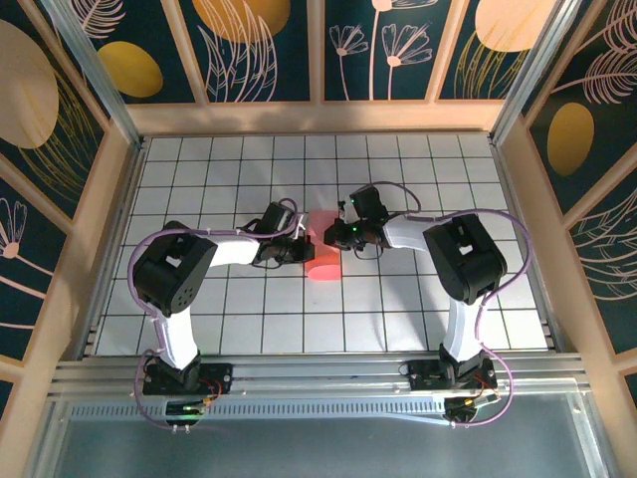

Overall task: Fold a paper plane with a square sheet of paper (fold left side to right side)
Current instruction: Hold the square sheet of paper at the center of the table.

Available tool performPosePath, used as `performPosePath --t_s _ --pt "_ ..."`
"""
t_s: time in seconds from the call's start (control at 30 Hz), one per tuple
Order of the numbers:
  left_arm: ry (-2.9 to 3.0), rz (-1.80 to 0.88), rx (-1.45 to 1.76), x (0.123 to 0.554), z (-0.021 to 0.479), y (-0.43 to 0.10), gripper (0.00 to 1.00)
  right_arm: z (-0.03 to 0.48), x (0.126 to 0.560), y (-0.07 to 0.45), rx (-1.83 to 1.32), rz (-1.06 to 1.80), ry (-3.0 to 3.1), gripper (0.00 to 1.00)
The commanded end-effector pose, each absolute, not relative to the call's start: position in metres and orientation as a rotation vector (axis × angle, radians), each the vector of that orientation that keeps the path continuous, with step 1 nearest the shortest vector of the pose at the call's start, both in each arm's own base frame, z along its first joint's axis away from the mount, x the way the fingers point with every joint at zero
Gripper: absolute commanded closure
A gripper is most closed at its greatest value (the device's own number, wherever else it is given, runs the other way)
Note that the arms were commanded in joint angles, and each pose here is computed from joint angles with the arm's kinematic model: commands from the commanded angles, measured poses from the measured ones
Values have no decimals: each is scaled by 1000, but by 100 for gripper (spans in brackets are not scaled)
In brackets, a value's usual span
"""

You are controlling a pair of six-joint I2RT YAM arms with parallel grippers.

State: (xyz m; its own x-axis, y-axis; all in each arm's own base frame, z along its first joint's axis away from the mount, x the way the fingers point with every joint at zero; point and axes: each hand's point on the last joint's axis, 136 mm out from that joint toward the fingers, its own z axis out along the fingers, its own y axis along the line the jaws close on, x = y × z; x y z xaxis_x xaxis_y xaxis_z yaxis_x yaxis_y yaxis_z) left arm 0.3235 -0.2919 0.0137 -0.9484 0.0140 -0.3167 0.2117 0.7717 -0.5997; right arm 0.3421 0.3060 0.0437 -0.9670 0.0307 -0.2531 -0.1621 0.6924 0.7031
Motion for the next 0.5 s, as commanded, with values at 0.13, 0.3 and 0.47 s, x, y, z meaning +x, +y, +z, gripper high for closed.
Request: performPosePath --t_s 0.13,0.3,0.47 --pt "2755 -862 166 317 -8 -280 97 46 362 324 -130 1173 2616 94" --pt "2753 -868 168 317 -7 -280 97 34 363 324 -119 1161 2641 94" --pt "2766 -862 182 311 -9 -277 97 12 360 315 -67 1078 2710 95"
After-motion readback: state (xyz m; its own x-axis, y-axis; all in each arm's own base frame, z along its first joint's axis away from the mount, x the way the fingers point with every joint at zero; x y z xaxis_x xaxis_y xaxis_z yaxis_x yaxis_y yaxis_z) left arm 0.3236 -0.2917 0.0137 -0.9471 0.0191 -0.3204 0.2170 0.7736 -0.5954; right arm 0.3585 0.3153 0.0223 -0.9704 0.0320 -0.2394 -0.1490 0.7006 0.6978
